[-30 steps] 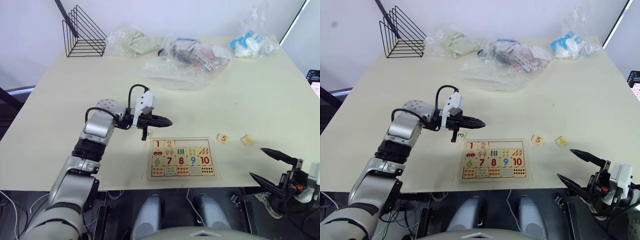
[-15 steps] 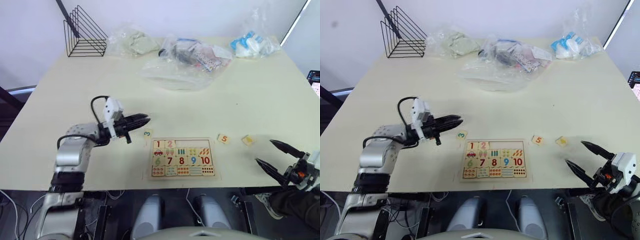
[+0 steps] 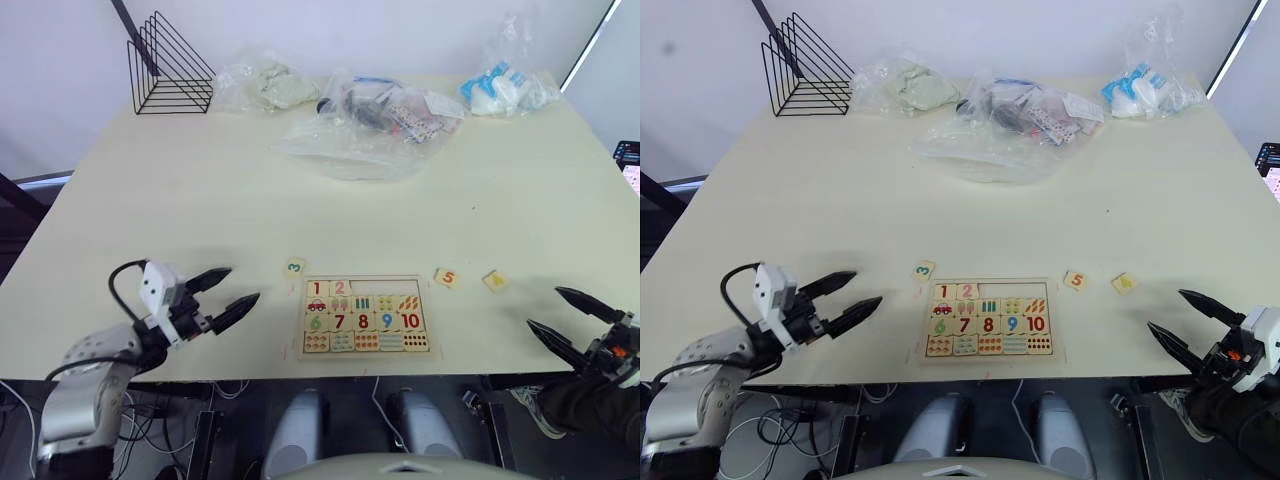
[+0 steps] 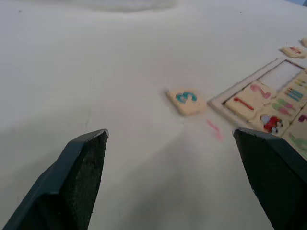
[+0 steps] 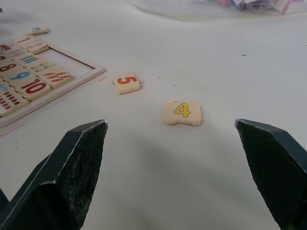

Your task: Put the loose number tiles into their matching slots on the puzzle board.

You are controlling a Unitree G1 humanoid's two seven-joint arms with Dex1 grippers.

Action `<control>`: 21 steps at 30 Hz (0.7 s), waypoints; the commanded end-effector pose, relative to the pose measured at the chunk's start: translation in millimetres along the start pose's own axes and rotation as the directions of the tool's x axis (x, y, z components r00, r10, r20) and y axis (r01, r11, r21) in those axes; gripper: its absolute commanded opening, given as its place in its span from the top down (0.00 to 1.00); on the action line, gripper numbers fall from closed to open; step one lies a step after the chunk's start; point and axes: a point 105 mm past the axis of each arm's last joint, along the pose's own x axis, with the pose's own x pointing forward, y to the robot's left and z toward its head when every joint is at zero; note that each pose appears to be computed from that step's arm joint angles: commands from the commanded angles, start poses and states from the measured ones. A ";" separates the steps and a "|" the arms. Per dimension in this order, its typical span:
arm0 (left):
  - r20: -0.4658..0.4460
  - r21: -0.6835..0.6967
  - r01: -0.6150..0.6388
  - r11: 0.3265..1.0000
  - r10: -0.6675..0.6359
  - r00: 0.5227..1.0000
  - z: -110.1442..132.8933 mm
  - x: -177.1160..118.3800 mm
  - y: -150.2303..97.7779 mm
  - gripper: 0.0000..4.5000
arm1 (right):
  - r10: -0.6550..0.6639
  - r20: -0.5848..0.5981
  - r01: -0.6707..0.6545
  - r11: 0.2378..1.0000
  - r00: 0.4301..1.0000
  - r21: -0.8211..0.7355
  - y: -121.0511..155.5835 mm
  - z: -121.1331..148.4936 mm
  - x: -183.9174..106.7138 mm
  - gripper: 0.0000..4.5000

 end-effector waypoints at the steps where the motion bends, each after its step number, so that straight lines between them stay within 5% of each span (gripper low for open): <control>1: 0.050 0.030 -0.020 0.999 0.018 0.999 11.6 -14.9 1.5 0.01 | -0.021 0.024 0.022 0.999 0.999 -0.028 -9.7 12.5 -9.5 0.00; 21: 0.021 0.053 -0.024 0.998 0.023 1.000 7.0 -32.8 -2.8 0.01 | -0.006 0.012 0.007 0.999 1.000 -0.036 -18.7 7.1 -23.1 0.00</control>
